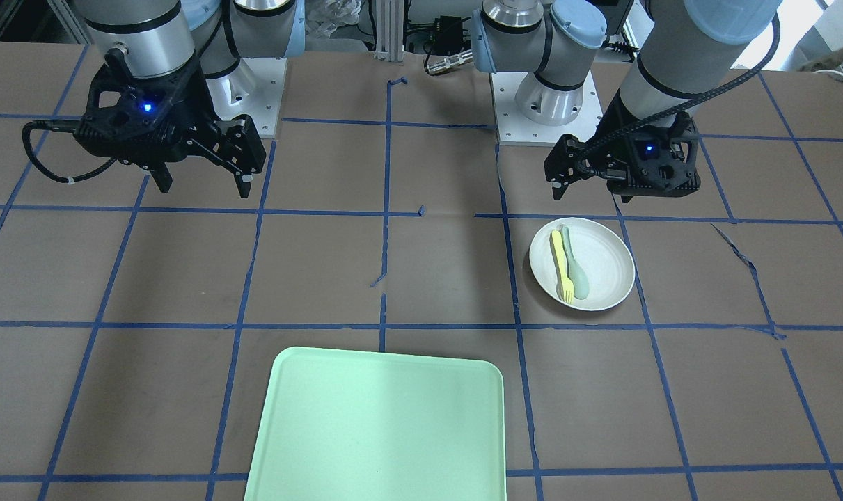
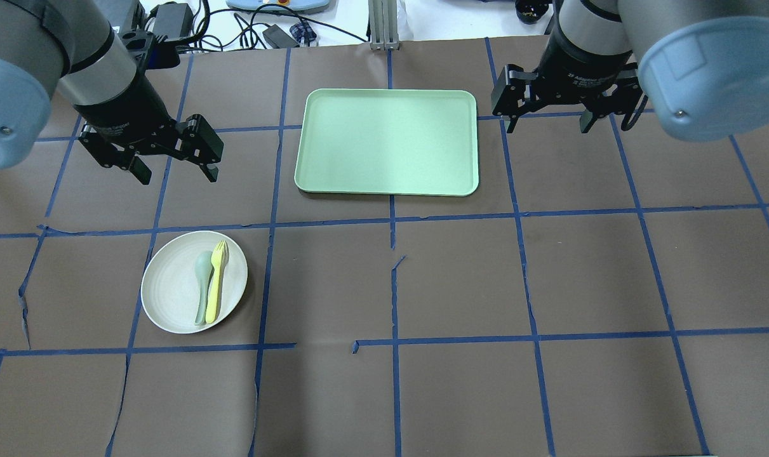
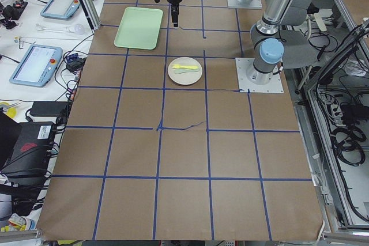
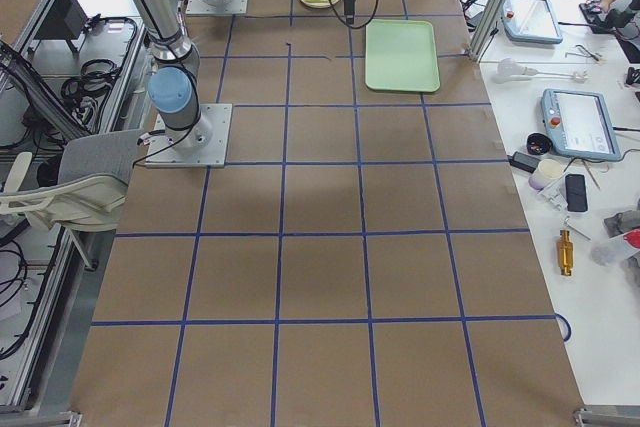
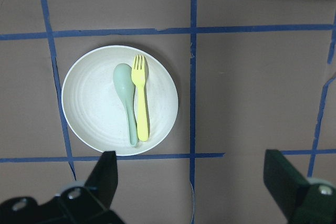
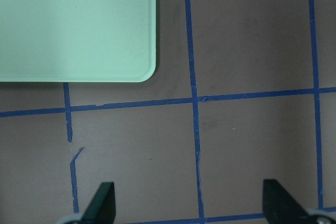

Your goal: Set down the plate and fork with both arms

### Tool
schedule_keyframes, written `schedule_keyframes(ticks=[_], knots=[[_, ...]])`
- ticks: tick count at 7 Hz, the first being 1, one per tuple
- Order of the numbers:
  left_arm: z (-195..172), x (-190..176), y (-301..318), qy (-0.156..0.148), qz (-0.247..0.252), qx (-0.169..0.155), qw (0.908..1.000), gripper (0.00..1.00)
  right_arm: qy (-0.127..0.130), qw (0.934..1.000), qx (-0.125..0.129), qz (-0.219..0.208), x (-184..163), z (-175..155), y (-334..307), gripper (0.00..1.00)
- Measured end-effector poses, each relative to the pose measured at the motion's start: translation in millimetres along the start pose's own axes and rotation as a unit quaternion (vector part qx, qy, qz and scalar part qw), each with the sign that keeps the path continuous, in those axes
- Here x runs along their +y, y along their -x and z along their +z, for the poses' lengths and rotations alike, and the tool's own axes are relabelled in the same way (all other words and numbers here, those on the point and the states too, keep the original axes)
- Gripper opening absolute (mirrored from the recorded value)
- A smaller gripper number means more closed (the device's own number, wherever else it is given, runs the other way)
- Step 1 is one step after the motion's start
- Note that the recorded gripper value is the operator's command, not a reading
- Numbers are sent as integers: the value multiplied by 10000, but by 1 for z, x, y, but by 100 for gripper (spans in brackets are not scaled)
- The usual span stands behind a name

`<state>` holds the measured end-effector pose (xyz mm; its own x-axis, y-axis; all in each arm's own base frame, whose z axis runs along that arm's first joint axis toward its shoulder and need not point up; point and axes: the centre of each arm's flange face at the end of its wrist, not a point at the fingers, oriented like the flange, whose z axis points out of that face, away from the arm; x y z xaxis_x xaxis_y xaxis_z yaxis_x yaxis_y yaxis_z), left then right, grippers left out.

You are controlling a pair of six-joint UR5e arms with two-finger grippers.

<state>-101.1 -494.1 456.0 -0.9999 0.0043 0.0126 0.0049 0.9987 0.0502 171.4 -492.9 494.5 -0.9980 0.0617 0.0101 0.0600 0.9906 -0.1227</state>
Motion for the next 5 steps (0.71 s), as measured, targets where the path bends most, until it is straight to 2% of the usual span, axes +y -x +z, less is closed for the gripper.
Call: schedule_keyframes(ticks=[5], knots=[[5, 5, -2, 51, -30, 67, 10000, 100, -7, 10000, -7, 0, 0, 0, 0, 100]])
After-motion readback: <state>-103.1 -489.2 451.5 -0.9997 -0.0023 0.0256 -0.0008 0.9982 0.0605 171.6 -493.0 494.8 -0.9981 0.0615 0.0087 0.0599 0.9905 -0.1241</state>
